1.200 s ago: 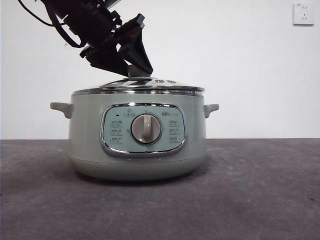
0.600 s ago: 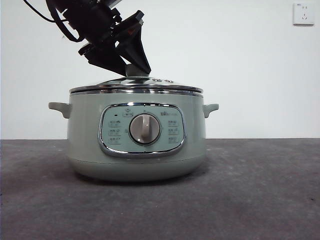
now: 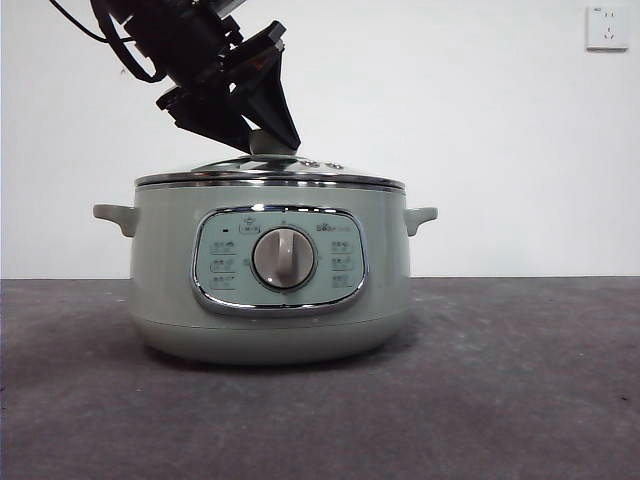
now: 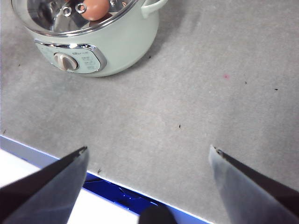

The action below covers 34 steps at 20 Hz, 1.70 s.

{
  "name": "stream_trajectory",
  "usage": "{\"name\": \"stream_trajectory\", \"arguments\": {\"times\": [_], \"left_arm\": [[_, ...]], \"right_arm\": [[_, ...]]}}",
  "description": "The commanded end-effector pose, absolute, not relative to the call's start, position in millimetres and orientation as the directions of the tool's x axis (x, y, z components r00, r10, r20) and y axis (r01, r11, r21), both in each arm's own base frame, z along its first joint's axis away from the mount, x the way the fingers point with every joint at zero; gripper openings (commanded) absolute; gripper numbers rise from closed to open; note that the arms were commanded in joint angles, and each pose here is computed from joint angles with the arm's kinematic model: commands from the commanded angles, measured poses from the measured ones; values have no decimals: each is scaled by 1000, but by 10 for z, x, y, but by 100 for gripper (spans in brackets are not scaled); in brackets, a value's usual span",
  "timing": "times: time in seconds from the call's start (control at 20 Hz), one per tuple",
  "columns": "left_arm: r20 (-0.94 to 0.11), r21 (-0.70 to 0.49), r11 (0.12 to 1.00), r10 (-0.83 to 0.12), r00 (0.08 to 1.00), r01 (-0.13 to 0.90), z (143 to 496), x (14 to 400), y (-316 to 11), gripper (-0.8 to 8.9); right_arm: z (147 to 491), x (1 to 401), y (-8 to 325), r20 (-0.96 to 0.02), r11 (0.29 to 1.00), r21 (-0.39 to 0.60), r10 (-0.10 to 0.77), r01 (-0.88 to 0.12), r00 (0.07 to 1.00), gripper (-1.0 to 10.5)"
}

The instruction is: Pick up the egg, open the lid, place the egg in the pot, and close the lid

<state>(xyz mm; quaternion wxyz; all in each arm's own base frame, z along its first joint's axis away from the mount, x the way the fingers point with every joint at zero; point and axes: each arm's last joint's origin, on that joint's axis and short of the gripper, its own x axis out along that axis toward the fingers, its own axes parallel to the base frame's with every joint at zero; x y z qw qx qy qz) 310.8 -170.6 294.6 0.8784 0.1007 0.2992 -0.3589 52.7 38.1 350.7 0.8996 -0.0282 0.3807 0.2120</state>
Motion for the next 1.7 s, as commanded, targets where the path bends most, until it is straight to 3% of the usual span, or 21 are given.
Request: {"name": "stream_trajectory", "arguments": {"times": [0.05,0.15,0.2,0.55,0.75,1.15,1.5,1.55,1.7], "left_arm": [[-607,-57,713,-581,543,699,2943,3092,-1726,96],[-604,-56,713,-582,545,699,2946,3094,-1727,350],[-599,-54,712,-584,548,700,2953,3097,-1729,416],[-561,-56,719,-597,573,693,3170,3121,-1742,414],[-619,-85,725,-576,534,684,3359,3052,-1705,413],[-696,-119,729,-545,466,674,3868,2366,-1329,408],[-750,-138,730,-518,411,669,4025,1892,-1087,403],[-753,-138,730,-516,408,669,4028,1874,-1077,356],[-765,-139,728,-509,394,671,4018,1856,-1068,-25]], "right_arm": [[3490,531,384,-696,910,108,357,-401,622,437],[3490,531,384,-696,910,109,357,-401,622,437],[3490,531,384,-696,910,108,357,-401,623,437],[3490,532,384,-696,910,109,358,-401,623,437],[3493,533,386,-694,909,109,359,-401,625,437],[3493,542,393,-693,903,91,360,-419,625,437],[3494,544,394,-694,904,90,359,-419,625,436],[3493,544,394,-694,904,91,359,-419,624,404],[3490,551,400,-698,904,89,356,-418,621,29]]}}
